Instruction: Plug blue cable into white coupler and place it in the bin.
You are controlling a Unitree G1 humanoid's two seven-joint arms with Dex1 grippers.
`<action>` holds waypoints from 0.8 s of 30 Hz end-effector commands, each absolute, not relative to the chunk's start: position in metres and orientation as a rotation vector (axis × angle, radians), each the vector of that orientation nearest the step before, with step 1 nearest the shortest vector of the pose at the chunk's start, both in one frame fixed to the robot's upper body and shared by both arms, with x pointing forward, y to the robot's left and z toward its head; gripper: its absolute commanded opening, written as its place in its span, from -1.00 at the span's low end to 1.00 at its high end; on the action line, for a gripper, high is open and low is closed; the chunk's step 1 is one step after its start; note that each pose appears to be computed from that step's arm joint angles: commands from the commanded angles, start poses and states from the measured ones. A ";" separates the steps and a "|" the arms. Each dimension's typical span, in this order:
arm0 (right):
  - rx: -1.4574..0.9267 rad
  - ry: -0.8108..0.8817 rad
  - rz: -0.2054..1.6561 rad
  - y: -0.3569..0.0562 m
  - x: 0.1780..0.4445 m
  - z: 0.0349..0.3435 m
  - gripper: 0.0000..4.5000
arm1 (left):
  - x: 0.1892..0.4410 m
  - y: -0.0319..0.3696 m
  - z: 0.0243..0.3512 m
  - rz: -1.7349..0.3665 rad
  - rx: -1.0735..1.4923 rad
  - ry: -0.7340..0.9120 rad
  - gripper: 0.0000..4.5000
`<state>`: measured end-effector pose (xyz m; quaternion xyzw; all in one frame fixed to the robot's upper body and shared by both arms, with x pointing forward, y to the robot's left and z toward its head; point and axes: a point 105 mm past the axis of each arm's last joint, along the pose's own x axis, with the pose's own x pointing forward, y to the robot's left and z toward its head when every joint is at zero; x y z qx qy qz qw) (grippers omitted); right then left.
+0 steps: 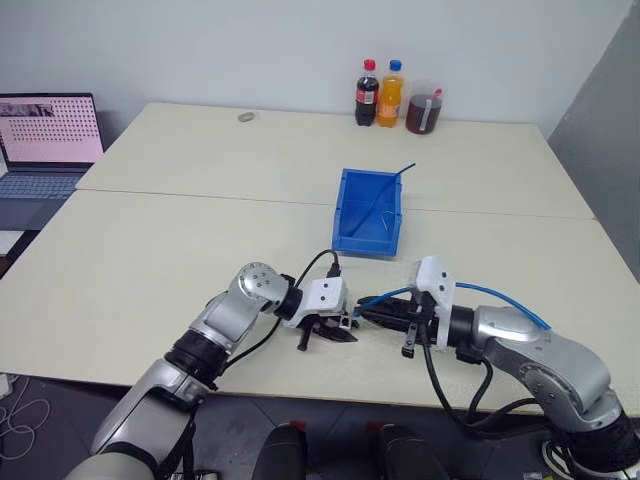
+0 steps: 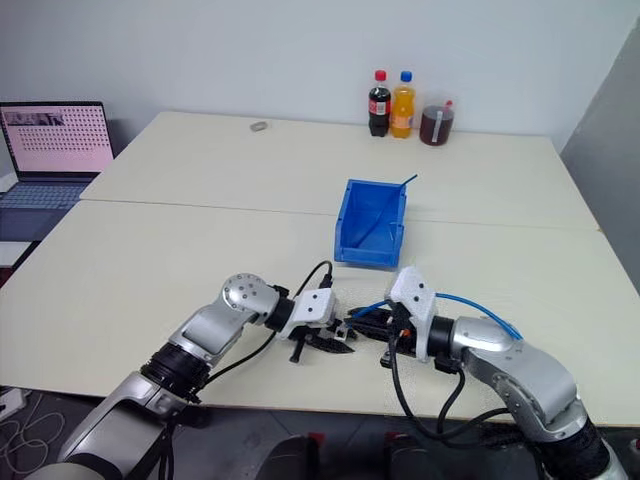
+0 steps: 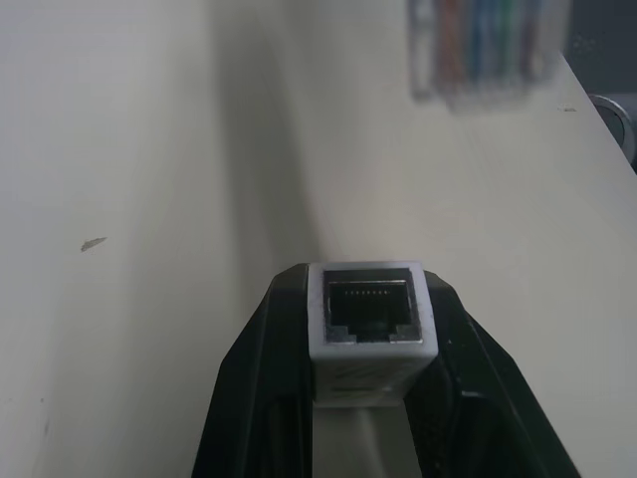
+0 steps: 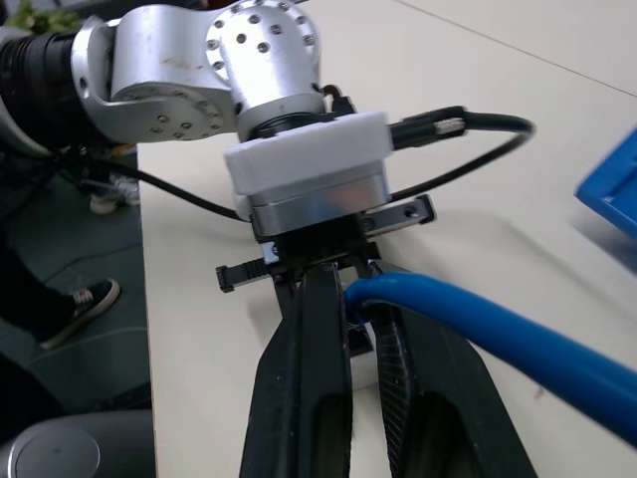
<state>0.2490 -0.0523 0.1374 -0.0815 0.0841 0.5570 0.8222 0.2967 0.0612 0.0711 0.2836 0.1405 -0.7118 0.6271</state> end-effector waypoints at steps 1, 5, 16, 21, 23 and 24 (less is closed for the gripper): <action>-0.246 0.162 1.217 -0.044 0.252 0.135 -0.97 | 0.295 0.066 0.055 -1.626 0.668 0.400 -0.64; -0.286 0.178 1.221 -0.043 0.257 0.129 -0.97 | 0.294 0.066 0.054 -1.631 0.663 0.407 -0.64; -0.328 0.209 1.216 -0.046 0.263 0.124 -0.97 | 0.290 0.066 0.051 -1.635 0.661 0.417 -0.64; -0.373 0.226 1.236 -0.044 0.261 0.125 -0.97 | 0.292 0.067 0.050 -1.622 0.662 0.428 -0.64; -0.404 0.237 1.253 -0.042 0.259 0.126 -0.97 | 0.292 0.067 0.049 -1.619 0.663 0.431 -0.64; -0.420 0.242 1.260 -0.041 0.259 0.126 -0.97 | 0.292 0.067 0.049 -1.618 0.662 0.432 -0.64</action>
